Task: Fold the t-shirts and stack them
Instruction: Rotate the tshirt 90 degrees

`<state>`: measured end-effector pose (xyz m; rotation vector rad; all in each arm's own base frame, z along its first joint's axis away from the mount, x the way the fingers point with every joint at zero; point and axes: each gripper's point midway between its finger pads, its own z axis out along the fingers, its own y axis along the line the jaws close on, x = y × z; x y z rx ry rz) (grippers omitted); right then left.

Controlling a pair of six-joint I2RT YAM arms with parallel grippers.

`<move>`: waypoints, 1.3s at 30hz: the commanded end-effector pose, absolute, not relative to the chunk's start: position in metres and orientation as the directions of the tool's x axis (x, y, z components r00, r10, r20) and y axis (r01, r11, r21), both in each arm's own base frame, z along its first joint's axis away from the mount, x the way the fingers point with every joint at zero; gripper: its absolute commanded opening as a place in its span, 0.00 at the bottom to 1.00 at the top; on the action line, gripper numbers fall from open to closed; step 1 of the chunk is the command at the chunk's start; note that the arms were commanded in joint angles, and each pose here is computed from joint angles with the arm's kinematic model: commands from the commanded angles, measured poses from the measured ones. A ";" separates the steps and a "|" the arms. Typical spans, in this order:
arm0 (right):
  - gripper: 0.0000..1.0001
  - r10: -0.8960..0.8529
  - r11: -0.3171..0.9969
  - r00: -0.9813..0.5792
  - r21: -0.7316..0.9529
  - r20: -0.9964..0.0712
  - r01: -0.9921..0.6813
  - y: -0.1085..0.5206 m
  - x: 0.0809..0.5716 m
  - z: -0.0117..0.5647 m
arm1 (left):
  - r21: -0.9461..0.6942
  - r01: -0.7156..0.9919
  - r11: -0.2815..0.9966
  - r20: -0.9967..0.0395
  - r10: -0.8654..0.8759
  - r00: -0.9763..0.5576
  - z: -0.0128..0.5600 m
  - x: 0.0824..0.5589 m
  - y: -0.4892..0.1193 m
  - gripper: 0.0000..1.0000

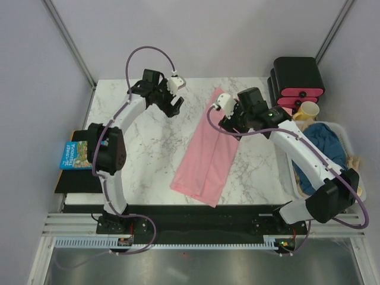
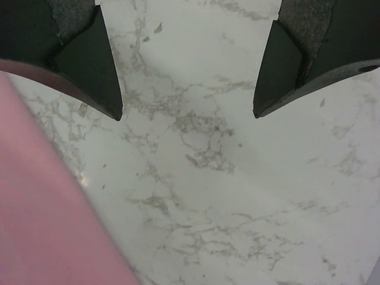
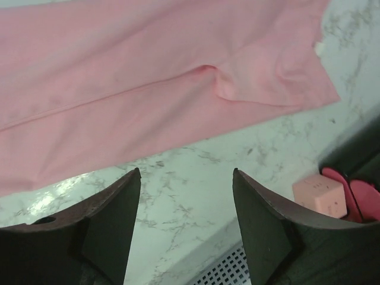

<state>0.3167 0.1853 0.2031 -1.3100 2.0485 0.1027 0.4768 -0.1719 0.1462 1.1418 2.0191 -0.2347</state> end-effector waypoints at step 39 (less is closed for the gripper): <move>0.68 -0.652 0.696 -0.286 -0.404 -0.703 -0.593 0.131 0.418 0.305 | -0.537 0.708 0.459 -0.648 0.313 -0.694 0.044 0.509 -0.337 0.84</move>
